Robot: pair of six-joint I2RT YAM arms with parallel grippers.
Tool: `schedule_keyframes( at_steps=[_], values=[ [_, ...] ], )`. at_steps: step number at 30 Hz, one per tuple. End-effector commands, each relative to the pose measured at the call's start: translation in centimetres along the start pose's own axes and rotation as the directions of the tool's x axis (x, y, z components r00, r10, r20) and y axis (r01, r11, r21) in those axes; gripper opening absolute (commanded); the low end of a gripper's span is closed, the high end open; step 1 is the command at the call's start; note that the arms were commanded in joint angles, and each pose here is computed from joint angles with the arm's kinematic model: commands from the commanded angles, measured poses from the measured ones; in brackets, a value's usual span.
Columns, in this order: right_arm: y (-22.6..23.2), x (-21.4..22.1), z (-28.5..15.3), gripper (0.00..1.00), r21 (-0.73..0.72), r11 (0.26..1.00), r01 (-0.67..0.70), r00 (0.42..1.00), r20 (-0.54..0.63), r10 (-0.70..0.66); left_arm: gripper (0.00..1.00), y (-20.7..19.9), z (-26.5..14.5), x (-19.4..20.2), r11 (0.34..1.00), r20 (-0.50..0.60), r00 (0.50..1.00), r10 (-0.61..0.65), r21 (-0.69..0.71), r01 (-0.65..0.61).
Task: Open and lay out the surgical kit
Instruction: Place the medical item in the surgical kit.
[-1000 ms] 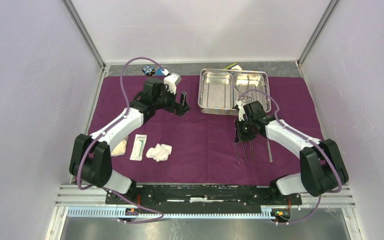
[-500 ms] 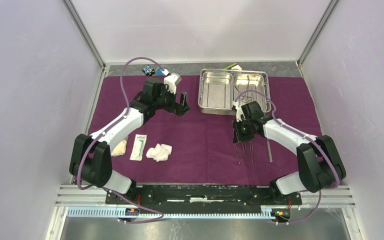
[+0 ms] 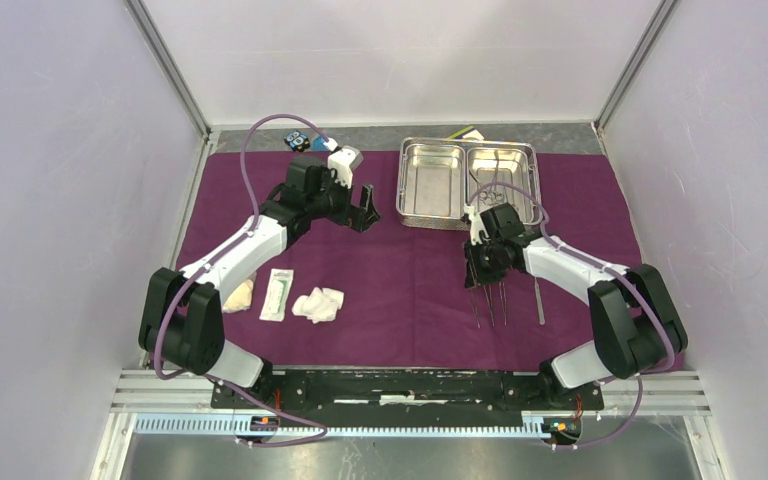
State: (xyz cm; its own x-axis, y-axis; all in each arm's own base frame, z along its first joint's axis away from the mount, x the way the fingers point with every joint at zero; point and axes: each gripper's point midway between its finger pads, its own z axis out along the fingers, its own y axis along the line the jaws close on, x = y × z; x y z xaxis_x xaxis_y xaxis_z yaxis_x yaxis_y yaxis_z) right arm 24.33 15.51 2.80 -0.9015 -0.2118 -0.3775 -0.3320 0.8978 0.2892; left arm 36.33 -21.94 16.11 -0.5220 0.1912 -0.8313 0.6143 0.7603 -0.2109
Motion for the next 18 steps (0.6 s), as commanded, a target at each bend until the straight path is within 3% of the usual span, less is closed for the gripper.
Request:
schedule_keyframes(
  at_steps=[1, 18],
  values=[
    [0.49, -0.94, 0.17, 0.2, -0.019, 1.0, 0.018, 1.0, 0.025, -0.017, 1.0, -0.35, 0.03, -1.05, 1.0, 0.042, 0.999, -0.017, 0.022, 0.016],
    [0.21, -0.38, 0.63, 0.2, -0.007, 1.0, 0.015, 1.0, 0.006, -0.015, 1.0, -0.34, 0.1, -0.81, 1.0, 0.039, 0.999, -0.018, 0.023, 0.017]
  ],
)
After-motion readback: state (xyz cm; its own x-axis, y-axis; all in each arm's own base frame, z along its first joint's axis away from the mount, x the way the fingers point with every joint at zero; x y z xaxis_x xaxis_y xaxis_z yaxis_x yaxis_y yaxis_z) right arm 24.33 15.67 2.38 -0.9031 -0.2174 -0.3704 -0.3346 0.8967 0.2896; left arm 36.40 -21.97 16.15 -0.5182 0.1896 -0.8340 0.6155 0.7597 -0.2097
